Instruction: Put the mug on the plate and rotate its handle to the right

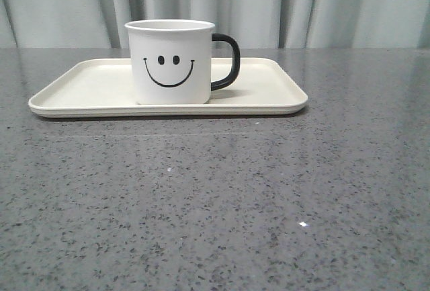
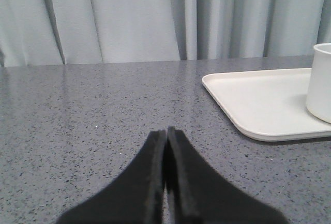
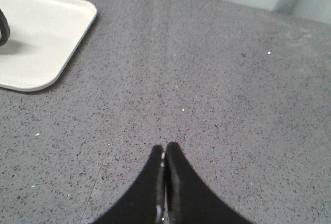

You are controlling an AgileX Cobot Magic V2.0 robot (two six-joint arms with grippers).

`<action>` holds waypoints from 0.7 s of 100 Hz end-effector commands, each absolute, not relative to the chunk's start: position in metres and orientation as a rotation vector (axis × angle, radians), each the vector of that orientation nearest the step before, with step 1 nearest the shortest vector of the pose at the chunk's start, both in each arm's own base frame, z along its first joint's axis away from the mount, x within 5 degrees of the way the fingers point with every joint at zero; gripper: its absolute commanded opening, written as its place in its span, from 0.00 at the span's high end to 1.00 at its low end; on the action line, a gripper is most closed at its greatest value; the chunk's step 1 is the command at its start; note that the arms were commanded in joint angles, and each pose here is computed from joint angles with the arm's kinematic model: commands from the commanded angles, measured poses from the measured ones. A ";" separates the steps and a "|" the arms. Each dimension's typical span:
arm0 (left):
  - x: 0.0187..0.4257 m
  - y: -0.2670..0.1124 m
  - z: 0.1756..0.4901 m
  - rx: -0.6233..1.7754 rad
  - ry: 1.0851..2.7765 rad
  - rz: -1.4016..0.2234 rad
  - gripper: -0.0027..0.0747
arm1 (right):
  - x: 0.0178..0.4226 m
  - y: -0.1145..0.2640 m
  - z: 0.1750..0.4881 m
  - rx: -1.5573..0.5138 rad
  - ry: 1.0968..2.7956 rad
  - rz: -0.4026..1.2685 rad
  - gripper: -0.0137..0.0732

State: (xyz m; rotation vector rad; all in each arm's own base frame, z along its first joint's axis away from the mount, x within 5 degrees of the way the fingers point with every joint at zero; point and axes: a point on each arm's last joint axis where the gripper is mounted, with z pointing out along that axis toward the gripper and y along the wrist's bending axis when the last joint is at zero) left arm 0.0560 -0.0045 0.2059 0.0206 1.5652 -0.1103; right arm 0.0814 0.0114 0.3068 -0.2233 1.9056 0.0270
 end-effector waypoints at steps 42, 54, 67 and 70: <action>0.053 -0.005 0.212 0.021 1.460 -0.117 0.99 | 0.054 0.005 0.239 -0.160 1.534 -0.018 0.92; 0.053 -0.005 0.212 0.021 1.460 -0.117 0.99 | 0.050 0.005 0.227 -0.155 1.493 -0.020 0.92; 0.053 -0.005 0.212 0.021 1.460 -0.117 0.99 | 0.052 0.005 0.216 -0.153 1.489 -0.023 0.92; 0.053 -0.005 0.212 0.021 1.460 -0.117 0.99 | 0.053 0.005 0.214 -0.152 1.490 -0.023 0.92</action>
